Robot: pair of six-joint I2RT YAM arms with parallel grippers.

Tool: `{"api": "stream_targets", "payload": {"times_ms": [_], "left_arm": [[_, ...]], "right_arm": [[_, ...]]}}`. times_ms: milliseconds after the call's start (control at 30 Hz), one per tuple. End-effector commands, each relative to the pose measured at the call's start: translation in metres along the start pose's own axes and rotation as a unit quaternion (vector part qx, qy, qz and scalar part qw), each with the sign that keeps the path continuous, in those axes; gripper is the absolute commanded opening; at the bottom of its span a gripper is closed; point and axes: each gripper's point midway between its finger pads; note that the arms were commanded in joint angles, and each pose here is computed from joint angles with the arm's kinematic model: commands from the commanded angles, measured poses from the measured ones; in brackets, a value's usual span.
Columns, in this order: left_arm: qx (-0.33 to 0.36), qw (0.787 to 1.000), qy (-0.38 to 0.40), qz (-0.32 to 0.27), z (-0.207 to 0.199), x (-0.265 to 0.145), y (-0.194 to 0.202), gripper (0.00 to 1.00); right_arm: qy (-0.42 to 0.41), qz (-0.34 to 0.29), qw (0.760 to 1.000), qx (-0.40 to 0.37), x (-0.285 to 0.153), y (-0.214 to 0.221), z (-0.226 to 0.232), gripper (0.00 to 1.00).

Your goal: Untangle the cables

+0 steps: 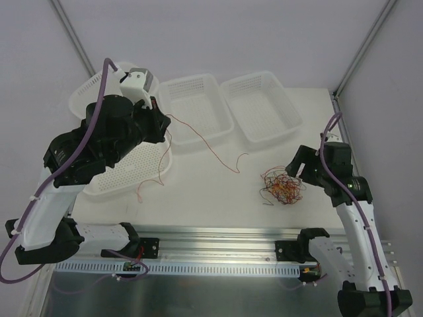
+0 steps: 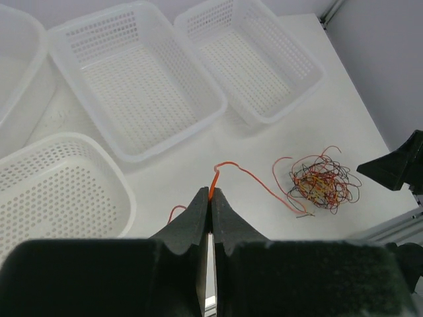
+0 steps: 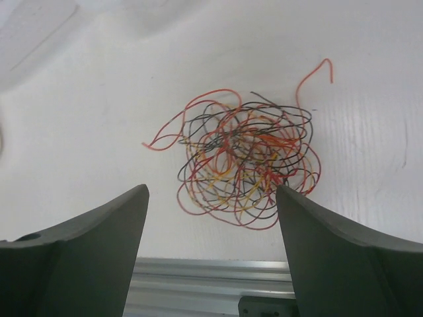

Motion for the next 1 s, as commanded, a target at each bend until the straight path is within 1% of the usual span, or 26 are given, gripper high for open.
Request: {"api": "stream_targets", "payload": {"times_ms": [0, 33, 67, 267, 333, 367, 500, 633, 700, 800, 833, 900, 967], "left_arm": [[0.001, 0.999, 0.030, -0.029, -0.009, -0.010, -0.025, 0.00], [0.000, 0.999, 0.030, -0.031, -0.009, -0.010, -0.027, 0.00], [0.002, 0.999, 0.030, -0.032, -0.011, -0.007, -0.030, 0.00], [0.003, 0.998, 0.024, -0.051, -0.014, -0.003, -0.048, 0.00], [0.000, 0.998, 0.018, -0.063, -0.013, -0.001, -0.055, 0.00], [0.001, 0.998, 0.018, -0.068, -0.014, 0.001, -0.059, 0.00], [-0.007, 0.995, 0.019, -0.100, -0.014, 0.002, -0.078, 0.00], [-0.025, 0.991, 0.014, -0.128, -0.006, 0.009, -0.100, 0.00], [-0.031, 0.989, 0.030, -0.138, -0.009, 0.009, -0.108, 0.00], [-0.030, 0.987, 0.027, -0.156, -0.005, 0.010, -0.122, 0.00], [-0.032, 0.984, 0.030, -0.170, -0.005, 0.004, -0.132, 0.00], [-0.027, 0.983, 0.037, -0.179, -0.007, 0.005, -0.140, 0.00], [-0.024, 0.979, 0.032, -0.200, -0.002, -0.001, -0.154, 0.00]], "right_arm": [[-0.074, 0.001, 0.997, -0.030, -0.022, 0.006, 0.026, 0.82], [-0.090, -0.005, 0.995, -0.036, -0.028, 0.007, 0.030, 0.84], [-0.108, 0.002, 0.993, -0.039, -0.030, 0.013, 0.035, 0.87], [-0.163, -0.005, 0.985, -0.055, -0.051, 0.033, 0.043, 0.99], [-0.176, -0.002, 0.983, -0.056, -0.056, 0.039, 0.045, 1.00], [-0.190, -0.005, 0.980, -0.062, -0.062, 0.042, 0.048, 0.97], [-0.209, -0.012, 0.975, -0.073, -0.074, 0.050, 0.048, 0.97], [-0.219, -0.014, 0.972, -0.082, -0.080, 0.057, 0.048, 0.97], [-0.223, -0.011, 0.971, -0.082, -0.081, 0.059, 0.048, 0.97], [-0.231, -0.003, 0.970, -0.080, -0.080, 0.062, 0.051, 0.97], [-0.233, -0.001, 0.969, -0.081, -0.080, 0.063, 0.051, 0.97], [-0.233, -0.001, 0.969, -0.082, -0.080, 0.062, 0.051, 0.97], [-0.231, 0.002, 0.969, -0.084, -0.078, 0.061, 0.052, 0.97]]}}
Point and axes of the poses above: each gripper's point midway between its finger pads, its own x axis out along the fingers, its own z axis along the line the jaws close on, y = z × x, and after that the axes turned 2 degrees about x, right-handed
